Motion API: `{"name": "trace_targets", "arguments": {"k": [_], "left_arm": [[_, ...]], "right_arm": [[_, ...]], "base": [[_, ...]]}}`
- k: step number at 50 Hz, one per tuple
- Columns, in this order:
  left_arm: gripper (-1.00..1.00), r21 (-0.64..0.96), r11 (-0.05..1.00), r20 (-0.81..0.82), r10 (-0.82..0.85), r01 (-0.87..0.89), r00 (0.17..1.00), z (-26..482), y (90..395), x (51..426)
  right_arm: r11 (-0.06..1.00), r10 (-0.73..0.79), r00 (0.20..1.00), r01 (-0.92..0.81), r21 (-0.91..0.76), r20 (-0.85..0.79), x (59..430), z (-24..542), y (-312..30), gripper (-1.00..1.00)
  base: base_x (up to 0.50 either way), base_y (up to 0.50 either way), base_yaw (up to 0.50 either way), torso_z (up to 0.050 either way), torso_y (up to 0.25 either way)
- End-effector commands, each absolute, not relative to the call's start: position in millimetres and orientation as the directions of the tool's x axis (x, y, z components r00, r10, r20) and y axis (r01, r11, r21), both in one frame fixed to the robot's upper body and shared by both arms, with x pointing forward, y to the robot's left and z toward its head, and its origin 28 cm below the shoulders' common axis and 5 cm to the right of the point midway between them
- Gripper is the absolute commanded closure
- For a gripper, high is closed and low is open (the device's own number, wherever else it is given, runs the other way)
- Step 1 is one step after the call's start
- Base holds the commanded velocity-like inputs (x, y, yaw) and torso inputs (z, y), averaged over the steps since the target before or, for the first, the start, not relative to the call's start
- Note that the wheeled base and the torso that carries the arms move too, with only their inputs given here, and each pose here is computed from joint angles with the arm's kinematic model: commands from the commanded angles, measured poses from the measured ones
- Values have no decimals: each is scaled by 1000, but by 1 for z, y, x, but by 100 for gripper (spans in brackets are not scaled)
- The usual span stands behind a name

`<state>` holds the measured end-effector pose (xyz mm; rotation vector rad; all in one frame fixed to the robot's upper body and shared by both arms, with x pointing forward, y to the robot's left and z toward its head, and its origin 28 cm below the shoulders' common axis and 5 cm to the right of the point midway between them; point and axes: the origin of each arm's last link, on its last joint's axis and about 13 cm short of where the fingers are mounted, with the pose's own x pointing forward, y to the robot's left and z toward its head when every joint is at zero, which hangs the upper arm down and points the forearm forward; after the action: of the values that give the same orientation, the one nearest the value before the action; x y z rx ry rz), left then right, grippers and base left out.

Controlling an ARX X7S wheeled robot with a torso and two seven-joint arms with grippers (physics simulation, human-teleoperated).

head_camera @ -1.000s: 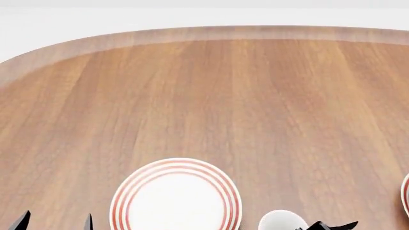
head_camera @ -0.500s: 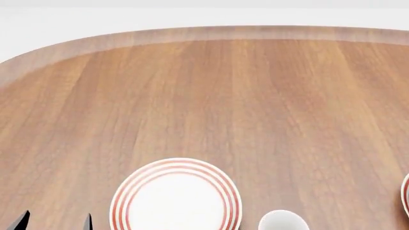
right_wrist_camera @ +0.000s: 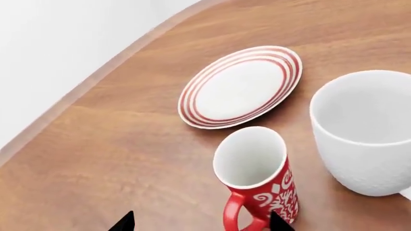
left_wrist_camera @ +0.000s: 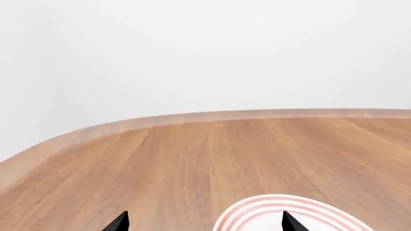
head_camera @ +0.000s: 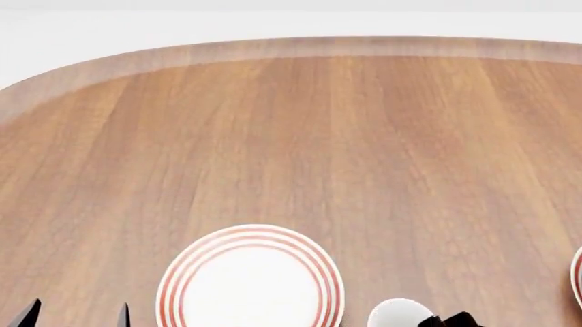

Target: Put the red mug on the left plate.

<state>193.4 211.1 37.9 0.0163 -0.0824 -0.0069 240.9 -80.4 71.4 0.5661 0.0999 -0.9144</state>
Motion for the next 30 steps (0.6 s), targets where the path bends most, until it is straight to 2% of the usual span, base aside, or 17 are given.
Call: {"name": "trace_targets", "arguments": {"k": [1, 8, 30], "left_arm": [[-100, 16, 1000, 84, -7, 6, 996, 39, 211, 193], [-100, 14, 1000, 85, -8, 6, 996, 39, 211, 193], [-100, 8, 1000, 83, -10, 10, 997, 39, 212, 193]], "right_arm": [[434, -726, 592, 790, 434, -351, 250, 73, -81, -100], [409, -739, 562, 813, 415, -371, 255, 68, -83, -100], [437, -759, 530, 846, 307, -379, 282, 61, -76, -100]], "base": [[0, 0, 0, 0, 0], [0, 0, 0, 0, 0], [0, 0, 0, 0, 0]]}}
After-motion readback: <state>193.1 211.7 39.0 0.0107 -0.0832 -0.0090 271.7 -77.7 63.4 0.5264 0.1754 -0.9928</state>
